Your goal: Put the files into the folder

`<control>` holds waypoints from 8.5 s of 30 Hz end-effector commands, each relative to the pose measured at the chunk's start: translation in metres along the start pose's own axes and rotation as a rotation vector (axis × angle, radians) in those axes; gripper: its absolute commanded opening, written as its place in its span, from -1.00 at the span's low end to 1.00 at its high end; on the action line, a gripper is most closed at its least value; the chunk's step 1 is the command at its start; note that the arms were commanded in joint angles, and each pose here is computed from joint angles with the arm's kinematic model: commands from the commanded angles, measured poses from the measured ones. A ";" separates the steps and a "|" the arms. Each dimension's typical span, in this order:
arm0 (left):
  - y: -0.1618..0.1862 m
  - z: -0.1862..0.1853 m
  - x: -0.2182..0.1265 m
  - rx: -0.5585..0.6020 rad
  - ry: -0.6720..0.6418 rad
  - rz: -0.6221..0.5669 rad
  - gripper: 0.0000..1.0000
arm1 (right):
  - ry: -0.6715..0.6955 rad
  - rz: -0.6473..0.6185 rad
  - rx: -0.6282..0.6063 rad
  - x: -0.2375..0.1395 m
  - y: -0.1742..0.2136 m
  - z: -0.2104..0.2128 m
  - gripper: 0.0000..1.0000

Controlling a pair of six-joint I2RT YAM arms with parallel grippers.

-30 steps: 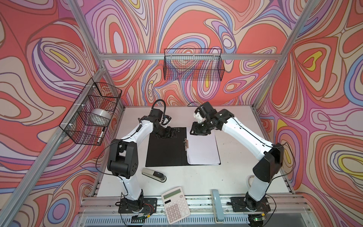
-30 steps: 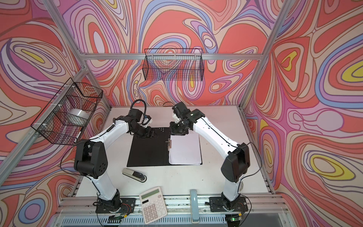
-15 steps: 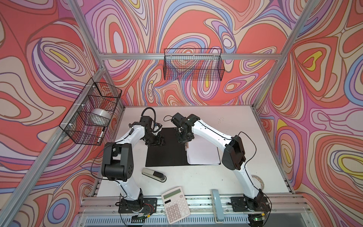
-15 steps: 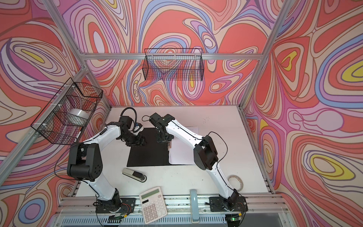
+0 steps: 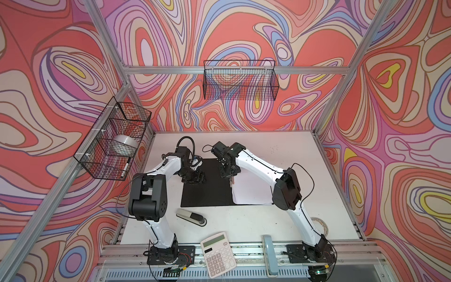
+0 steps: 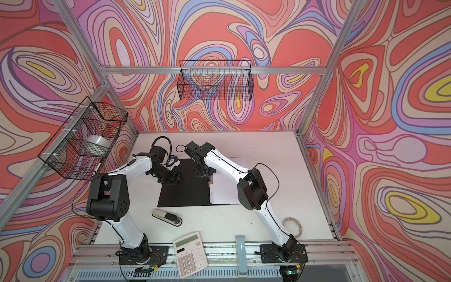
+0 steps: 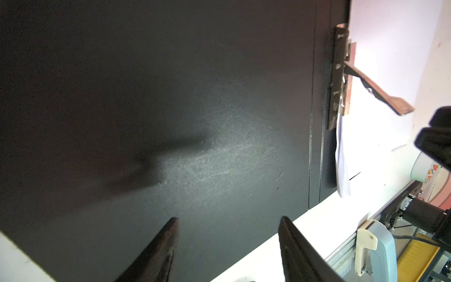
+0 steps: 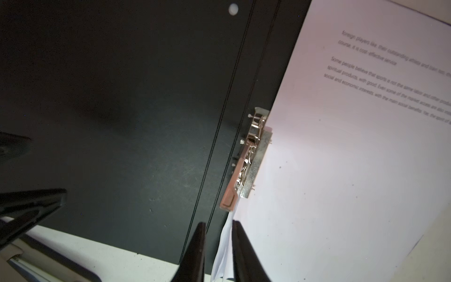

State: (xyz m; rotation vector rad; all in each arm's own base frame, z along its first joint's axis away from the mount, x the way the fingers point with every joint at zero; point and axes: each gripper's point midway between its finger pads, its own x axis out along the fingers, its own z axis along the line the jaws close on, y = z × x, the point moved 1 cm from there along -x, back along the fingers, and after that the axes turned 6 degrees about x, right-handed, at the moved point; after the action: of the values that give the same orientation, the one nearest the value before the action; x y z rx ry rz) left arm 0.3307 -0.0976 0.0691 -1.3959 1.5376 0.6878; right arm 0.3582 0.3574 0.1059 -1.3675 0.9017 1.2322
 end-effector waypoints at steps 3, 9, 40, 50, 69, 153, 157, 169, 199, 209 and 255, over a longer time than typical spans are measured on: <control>0.006 0.001 0.006 0.009 0.031 0.022 0.30 | 0.029 -0.002 -0.020 0.007 -0.004 -0.001 -0.64; 0.006 0.002 0.008 0.002 0.037 0.024 0.30 | 0.054 0.006 -0.025 0.009 -0.003 -0.007 -0.67; 0.008 0.011 0.010 -0.046 0.055 0.034 0.30 | 0.106 0.084 -0.043 0.017 0.016 -0.025 -0.80; 0.008 0.015 0.011 -0.065 0.063 0.034 0.29 | 0.117 0.114 -0.049 0.025 0.022 -0.027 -0.82; 0.011 0.019 0.008 -0.081 0.075 0.029 0.29 | 0.130 0.182 -0.050 0.050 0.041 -0.033 -0.85; -0.111 -0.086 0.028 -0.004 0.425 -0.063 0.43 | -0.306 -0.278 0.275 -0.093 -0.058 -0.082 -0.72; -0.130 -0.098 0.053 0.043 0.418 -0.066 0.43 | -0.329 -0.279 0.298 -0.099 -0.044 -0.088 -0.72; -0.152 -0.105 0.093 0.003 0.509 -0.034 0.41 | -0.315 -0.258 0.314 -0.091 -0.021 -0.097 -0.72; -0.155 -0.153 0.053 0.000 0.759 -0.077 0.38 | -0.333 -0.249 0.286 -0.086 -0.033 -0.088 -0.71; -0.121 -0.180 0.028 0.083 0.796 -0.037 0.37 | -0.290 -0.264 0.289 -0.090 -0.036 -0.095 -0.69; 0.008 0.006 0.013 0.094 0.041 0.112 0.22 | -0.063 -0.034 -0.004 -0.021 -0.020 -0.016 -0.72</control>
State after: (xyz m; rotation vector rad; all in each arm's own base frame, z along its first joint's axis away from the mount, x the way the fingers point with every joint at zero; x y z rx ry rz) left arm 0.3285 -0.0961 0.0549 -1.2857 1.6432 0.6717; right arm 0.3673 0.3352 0.1159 -1.3320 0.8940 1.2746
